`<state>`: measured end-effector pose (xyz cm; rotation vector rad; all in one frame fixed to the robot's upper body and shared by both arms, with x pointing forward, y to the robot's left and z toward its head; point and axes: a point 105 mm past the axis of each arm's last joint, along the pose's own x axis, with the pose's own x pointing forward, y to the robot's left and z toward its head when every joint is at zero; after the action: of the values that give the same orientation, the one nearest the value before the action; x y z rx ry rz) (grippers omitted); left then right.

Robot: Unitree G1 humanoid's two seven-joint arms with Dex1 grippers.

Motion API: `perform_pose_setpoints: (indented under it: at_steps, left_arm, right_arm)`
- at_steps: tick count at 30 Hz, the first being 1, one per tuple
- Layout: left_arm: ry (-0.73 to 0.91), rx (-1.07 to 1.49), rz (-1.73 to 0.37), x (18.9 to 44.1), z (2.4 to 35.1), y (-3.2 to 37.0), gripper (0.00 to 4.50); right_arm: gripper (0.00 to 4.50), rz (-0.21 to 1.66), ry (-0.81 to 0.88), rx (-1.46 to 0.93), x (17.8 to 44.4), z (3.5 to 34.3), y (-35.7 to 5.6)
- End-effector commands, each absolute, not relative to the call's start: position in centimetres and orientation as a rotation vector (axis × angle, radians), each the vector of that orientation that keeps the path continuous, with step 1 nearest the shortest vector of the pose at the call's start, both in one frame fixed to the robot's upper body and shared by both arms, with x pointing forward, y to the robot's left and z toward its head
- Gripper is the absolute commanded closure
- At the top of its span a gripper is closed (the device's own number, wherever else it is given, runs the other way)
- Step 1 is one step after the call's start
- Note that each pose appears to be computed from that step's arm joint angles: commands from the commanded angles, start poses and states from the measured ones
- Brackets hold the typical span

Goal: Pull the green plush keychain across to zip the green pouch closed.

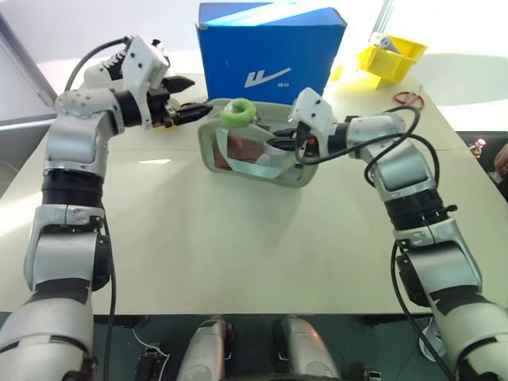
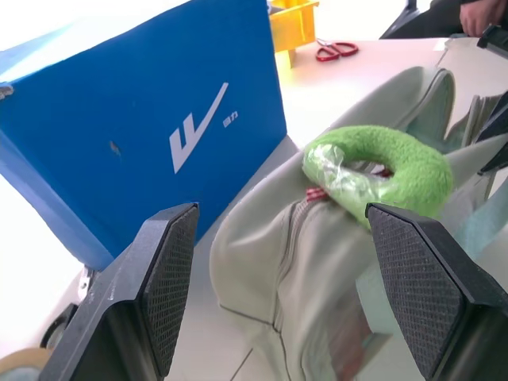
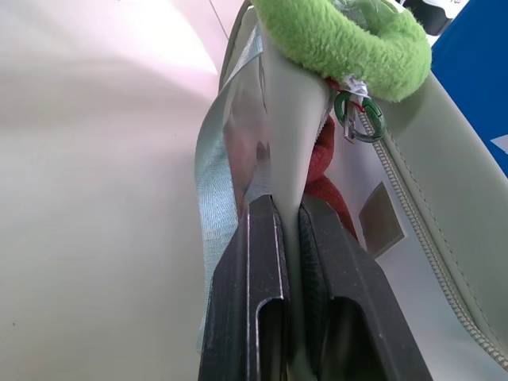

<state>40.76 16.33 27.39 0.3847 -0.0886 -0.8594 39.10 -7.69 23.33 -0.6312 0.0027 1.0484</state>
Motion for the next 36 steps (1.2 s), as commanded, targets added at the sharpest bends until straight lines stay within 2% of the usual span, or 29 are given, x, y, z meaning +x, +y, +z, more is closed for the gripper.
perform_pose_setpoints:
  at_steps: [1, 6, 9, 12, 17, 25, 28, 33, 36]
  left_arm:
    - [-0.088, 0.365, -0.833, 40.8, 26.6, 17.0, 0.93]
    - [-0.047, 0.312, -0.843, 41.3, 23.9, 16.2, 0.93]
    - [-0.061, 0.277, -0.815, 42.2, 23.6, 15.7, 0.93]
    - [-0.081, 0.254, -0.803, 42.9, 23.8, 15.1, 1.78]
    - [-0.1, 0.267, -0.836, 42.7, 24.4, 14.5, 4.35]
    - [-0.078, 0.307, -0.897, 41.1, 24.0, 14.6, 4.43]
    - [-0.07, 0.316, -0.904, 40.7, 23.5, 14.5, 4.5]
    - [-0.062, 0.313, -0.892, 40.8, 23.3, 14.6, 4.5]
    - [-0.061, 0.315, -0.894, 40.7, 23.3, 14.6, 4.5]
  right_arm:
    - [4.5, 1.051, -0.045, -0.651, 39.2, 24.7, -7.1]
    - [4.5, 1.062, -0.046, -0.664, 39.3, 24.9, -7.0]
    - [4.5, 1.068, -0.047, -0.668, 39.4, 25.0, -6.9]
    - [4.5, 1.073, -0.048, -0.668, 39.4, 25.0, -6.7]
    - [4.5, 1.069, -0.052, -0.668, 39.6, 25.1, -6.6]
    - [4.5, 1.009, -0.054, -0.665, 40.5, 25.4, -7.5]
    - [3.41, 1.009, -0.05, -0.649, 40.8, 26.0, -7.7]
    - [1.0, 0.971, -0.128, -0.637, 41.5, 29.3, -7.6]
    - [1.0, 1.018, -0.191, -0.633, 40.8, 30.9, -6.6]
